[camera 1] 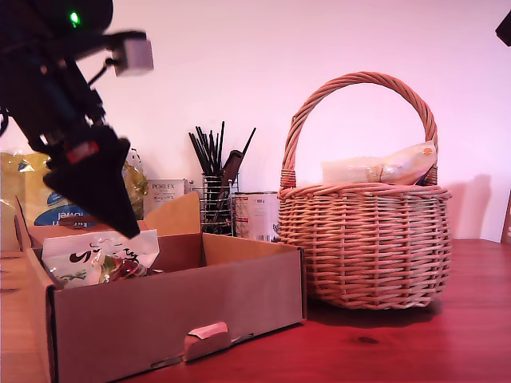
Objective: Move the bags of Easter eggs from the cardboard box on the left into the woven basket on the right side.
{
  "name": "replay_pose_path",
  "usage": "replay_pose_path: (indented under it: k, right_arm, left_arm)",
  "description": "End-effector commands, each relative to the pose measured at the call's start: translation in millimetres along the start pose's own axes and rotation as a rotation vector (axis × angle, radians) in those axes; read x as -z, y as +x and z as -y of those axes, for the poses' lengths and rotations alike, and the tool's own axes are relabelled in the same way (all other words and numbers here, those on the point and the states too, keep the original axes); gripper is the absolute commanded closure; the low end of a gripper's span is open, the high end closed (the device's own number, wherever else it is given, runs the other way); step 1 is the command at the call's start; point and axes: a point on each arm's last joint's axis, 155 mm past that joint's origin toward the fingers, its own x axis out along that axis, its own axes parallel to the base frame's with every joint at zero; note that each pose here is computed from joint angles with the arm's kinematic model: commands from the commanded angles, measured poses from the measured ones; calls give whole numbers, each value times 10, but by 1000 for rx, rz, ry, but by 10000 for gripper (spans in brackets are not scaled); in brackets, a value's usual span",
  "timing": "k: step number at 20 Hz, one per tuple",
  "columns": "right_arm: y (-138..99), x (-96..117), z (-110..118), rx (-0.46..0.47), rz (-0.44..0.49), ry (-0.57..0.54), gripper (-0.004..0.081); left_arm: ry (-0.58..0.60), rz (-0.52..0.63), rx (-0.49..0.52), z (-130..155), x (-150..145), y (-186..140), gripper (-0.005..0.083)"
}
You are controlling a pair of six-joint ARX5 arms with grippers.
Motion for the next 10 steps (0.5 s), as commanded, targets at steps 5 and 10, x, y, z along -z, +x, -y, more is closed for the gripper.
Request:
replay_pose_path:
  k: [5,10]
  right_arm:
    - [-31,-69,-9,0,18,-12,783]
    - [-31,-71,-10,0,18,-11,783]
  left_arm:
    - [189,7,90,147,49,248,44]
    - [187,-16,73,45,128,473,44]
